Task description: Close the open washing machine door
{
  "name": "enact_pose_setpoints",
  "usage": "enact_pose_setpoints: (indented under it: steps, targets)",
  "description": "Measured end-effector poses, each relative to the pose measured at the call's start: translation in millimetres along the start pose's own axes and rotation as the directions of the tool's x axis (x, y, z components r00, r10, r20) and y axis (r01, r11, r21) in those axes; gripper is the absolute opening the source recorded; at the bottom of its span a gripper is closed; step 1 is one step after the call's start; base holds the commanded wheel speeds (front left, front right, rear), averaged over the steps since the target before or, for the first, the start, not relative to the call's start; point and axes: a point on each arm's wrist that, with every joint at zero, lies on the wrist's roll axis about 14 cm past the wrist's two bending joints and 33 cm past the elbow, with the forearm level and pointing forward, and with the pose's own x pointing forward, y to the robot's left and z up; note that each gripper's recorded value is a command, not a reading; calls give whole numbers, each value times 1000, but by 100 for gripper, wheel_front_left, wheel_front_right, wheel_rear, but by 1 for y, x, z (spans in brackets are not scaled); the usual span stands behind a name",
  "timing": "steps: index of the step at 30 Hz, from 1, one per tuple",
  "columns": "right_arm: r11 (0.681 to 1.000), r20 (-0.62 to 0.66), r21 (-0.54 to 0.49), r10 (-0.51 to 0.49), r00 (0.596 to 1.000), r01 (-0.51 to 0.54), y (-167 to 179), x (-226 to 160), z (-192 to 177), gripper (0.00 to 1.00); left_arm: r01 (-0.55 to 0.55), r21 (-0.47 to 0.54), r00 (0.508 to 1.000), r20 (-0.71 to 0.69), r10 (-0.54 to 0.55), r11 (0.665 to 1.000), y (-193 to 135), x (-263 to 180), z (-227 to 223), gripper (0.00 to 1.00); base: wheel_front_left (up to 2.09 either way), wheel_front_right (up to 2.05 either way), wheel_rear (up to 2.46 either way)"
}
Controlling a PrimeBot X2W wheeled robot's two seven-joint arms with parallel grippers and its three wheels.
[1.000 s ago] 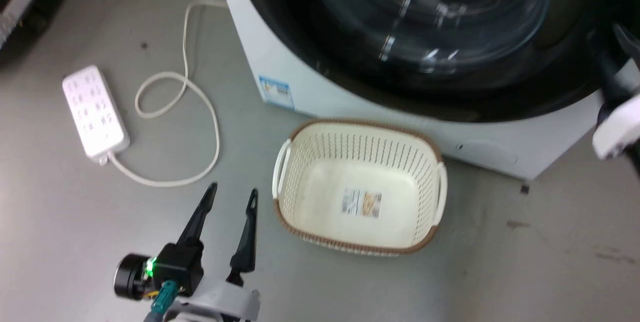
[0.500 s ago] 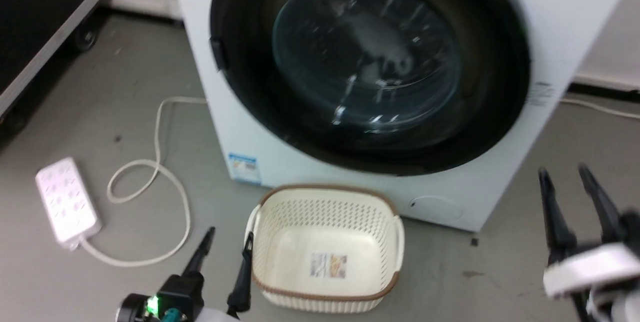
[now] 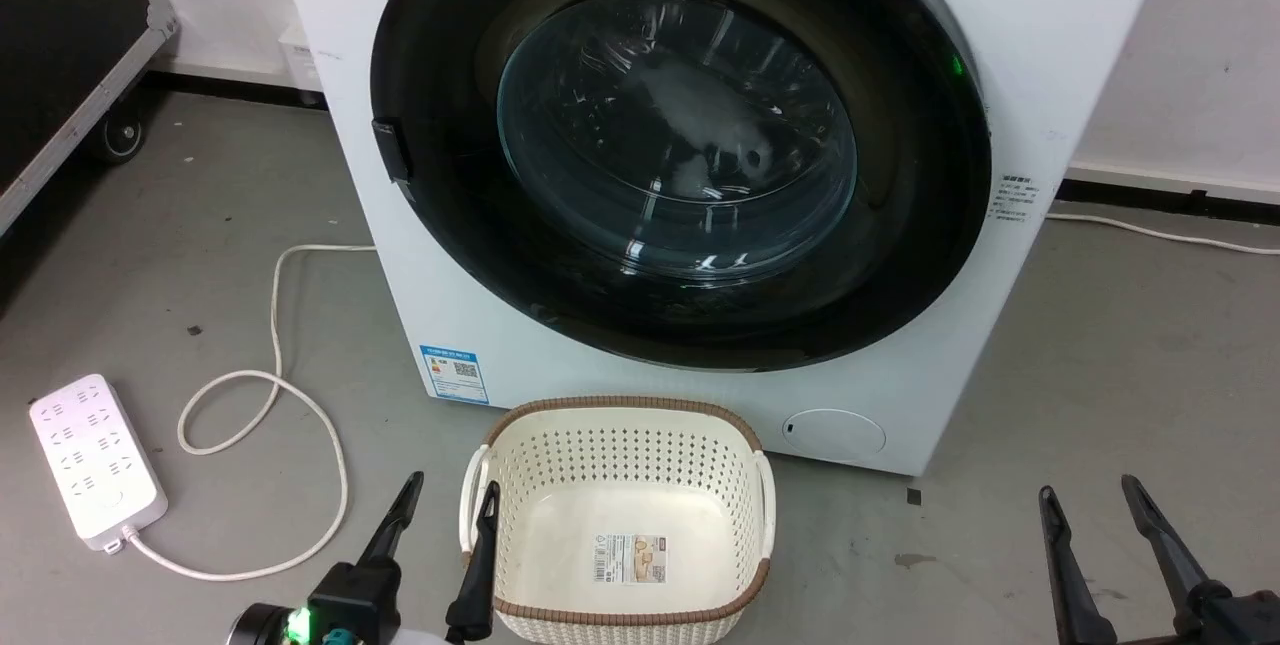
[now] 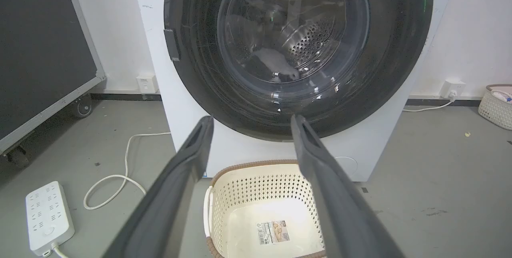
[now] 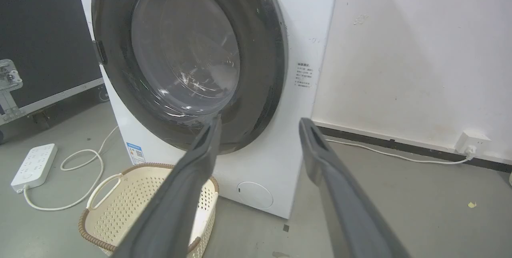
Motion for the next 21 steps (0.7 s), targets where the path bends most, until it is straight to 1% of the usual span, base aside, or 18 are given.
enact_pose_setpoints:
  steps: [5, 6, 21]
  targets:
    - [1000, 17, 2, -1, 1000, 1, 1, -1, 5, 100, 1, 1, 1000, 4, -1, 1000, 0, -1, 1, 100, 0, 0, 0]
    - [1000, 17, 2, -1, 1000, 1, 1, -1, 5, 0, 1, 1, 1000, 3, -1, 1000, -1, 0, 1, 0, 0, 0, 0]
    - [1000, -6, 4, 4, 1000, -4, 3, 0, 2, 0, -2, 4, 1000, -13, 2, 1000, 1, 1, 0, 0, 0, 0, 0]
